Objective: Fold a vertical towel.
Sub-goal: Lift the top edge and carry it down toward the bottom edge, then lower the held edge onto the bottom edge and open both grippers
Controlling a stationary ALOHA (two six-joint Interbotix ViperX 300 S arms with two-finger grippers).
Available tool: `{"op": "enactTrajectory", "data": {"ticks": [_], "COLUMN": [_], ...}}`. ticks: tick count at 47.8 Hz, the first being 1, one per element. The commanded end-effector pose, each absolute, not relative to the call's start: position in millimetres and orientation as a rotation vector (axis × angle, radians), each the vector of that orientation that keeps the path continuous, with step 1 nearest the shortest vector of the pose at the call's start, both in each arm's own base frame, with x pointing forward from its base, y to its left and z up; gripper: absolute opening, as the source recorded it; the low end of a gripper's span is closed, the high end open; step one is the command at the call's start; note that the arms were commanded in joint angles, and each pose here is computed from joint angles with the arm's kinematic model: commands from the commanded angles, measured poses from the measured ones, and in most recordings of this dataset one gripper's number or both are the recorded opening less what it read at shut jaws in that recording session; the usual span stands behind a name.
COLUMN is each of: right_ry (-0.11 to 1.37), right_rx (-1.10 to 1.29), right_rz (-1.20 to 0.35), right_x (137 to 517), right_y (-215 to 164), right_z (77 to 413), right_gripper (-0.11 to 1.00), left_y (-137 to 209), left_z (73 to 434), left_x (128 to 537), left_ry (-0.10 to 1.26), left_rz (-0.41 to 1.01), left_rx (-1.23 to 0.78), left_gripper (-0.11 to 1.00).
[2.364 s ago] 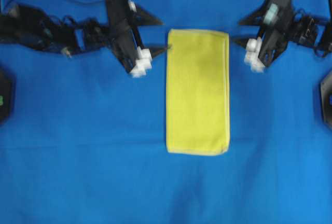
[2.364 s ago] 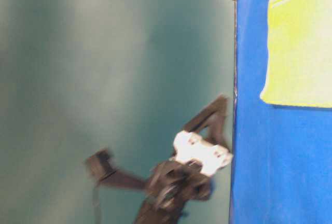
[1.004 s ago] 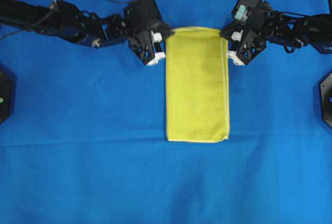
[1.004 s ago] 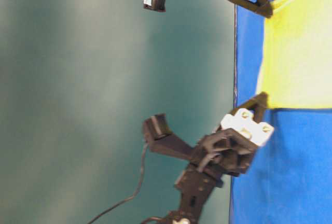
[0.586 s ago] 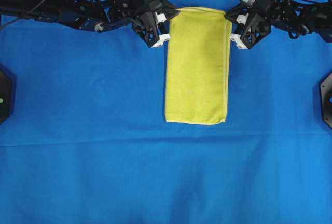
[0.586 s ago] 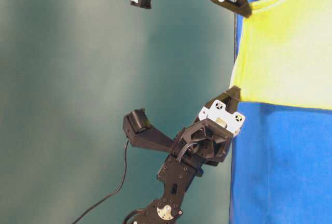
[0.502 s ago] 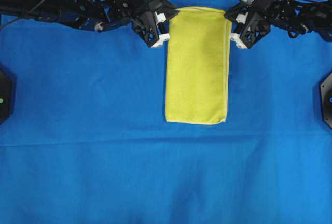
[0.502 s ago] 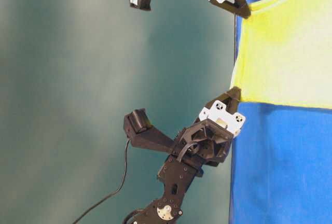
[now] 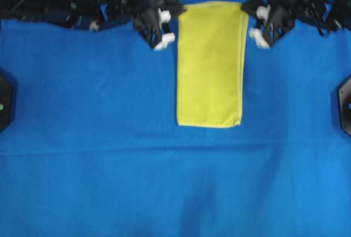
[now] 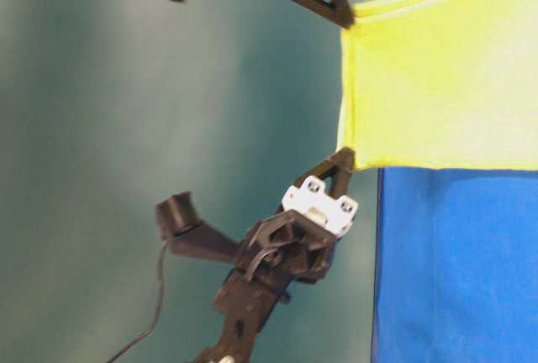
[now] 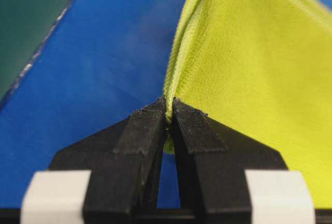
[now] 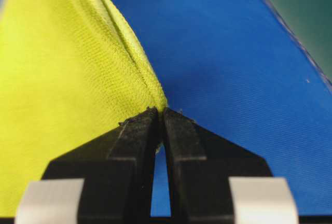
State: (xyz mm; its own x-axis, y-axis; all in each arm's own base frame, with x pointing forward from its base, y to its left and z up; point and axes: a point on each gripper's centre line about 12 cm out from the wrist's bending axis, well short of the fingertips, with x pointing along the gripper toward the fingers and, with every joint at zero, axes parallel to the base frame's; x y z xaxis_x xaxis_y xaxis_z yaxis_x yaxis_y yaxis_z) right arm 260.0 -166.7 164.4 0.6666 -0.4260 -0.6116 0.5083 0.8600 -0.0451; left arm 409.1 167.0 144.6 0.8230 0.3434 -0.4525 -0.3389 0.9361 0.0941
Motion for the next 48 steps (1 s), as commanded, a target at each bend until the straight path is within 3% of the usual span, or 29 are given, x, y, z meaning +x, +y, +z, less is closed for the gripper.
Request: {"op": "enactTrajectory", "data": {"ticks": [1, 12, 21, 30, 48], "right_ry": [0.613, 0.584, 0.642, 0.710, 0.822], "right_rx": [0.119, 0.121, 0.151, 0.209, 0.271], "right_rz": [-0.512, -0.414, -0.330, -0.282, -0.204], "right_x": [256, 244, 243, 248, 268], "right_y": [-156, -111, -82, -63, -30], "right_z": [183, 190, 182, 161, 120], "right_gripper": [0.06, 0.06, 0.06, 0.06, 0.06], "left_y": [157, 119, 79, 46, 12], "left_z": [170, 176, 167, 151, 111], "left_x": [407, 399, 401, 397, 401], "left_ry": [0.441, 0.449, 0.494, 0.553, 0.585], "left_rz": [0.347, 0.271, 0.178, 0.103, 0.052], "left_rx": [0.025, 0.028, 0.029, 0.021, -0.062], "left_gripper": [0.04, 0.04, 0.04, 0.04, 0.04]}}
